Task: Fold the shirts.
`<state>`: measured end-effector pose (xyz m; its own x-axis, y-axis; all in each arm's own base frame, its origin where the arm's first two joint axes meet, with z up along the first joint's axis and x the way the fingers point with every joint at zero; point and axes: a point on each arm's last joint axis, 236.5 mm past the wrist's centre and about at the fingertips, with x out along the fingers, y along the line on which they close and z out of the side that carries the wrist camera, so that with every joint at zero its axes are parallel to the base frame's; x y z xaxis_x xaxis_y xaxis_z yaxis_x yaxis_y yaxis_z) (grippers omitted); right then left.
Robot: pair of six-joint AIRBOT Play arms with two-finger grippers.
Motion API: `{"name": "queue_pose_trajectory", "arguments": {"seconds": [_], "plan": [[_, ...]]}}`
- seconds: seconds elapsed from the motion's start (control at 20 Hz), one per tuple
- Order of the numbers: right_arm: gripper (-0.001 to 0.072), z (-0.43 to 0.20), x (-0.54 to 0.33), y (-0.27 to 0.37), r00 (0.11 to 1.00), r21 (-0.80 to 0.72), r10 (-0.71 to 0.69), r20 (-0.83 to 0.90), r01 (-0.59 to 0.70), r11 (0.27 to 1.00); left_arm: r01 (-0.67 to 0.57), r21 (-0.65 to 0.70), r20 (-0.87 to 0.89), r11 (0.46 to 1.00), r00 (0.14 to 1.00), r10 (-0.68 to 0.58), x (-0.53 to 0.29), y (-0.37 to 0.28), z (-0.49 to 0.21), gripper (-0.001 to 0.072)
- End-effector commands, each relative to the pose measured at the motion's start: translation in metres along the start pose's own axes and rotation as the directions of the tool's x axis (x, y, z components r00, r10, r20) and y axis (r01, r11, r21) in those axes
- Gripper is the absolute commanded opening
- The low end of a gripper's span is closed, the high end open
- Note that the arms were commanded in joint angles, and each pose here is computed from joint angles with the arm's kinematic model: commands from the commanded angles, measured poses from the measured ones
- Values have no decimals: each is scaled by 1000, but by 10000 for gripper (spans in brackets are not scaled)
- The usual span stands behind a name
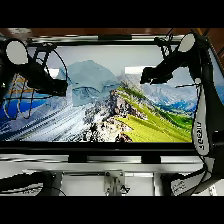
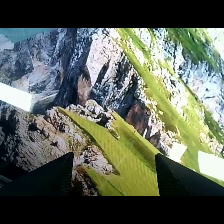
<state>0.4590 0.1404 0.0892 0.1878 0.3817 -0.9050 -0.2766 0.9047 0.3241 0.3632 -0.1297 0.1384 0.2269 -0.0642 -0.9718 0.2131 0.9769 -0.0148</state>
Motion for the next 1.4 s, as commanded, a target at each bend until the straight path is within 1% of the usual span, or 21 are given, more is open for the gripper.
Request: {"name": "queue_pose_trajectory", "arguments": {"seconds": [0.0, 0.8, 0.9, 1.05, 1.1, 1.2, 1.25, 1.35], "plan": [[628, 0, 0, 0, 1000, -1, 0, -1, 0, 1000, 0, 0, -1, 1000, 1000, 0, 0, 0, 0, 459], [628, 1, 0, 1, 1000, 0, 1, 2, -1, 1000, 0, 0, -1, 1000, 1000, 0, 0, 0, 0, 459], [628, 7, 0, 0, 1000, -1, -2, 28, 2, 1000, 10, 0, 70, 1000, 997, -10, 2, -3, 18, 459], [628, 12, 0, 0, 999, 0, -4, 48, 4, 1000, 40, 7, 256, 999, 966, -41, 8, -12, 71, 459], [628, 12, 0, 0, 999, -1, -3, 48, 3, 1000, 54, 9, 290, 998, 956, -55, 12, -16, 82, 459], [628, 10, 0, 0, 999, -1, -3, 43, 3, 1000, 65, 13, 288, 998, 955, -66, 24, -20, 89, 460], [628, 10, 0, 0, 999, -1, -2, 43, 2, 1000, 58, 37, 307, 998, 949, -67, 32, -20, 99, 494], [628, 9, 0, 2, 999, -1, 7, 38, -7, 1000, 25, 71, 281, 997, 959, -44, 58, -9, 106, 710]]}}
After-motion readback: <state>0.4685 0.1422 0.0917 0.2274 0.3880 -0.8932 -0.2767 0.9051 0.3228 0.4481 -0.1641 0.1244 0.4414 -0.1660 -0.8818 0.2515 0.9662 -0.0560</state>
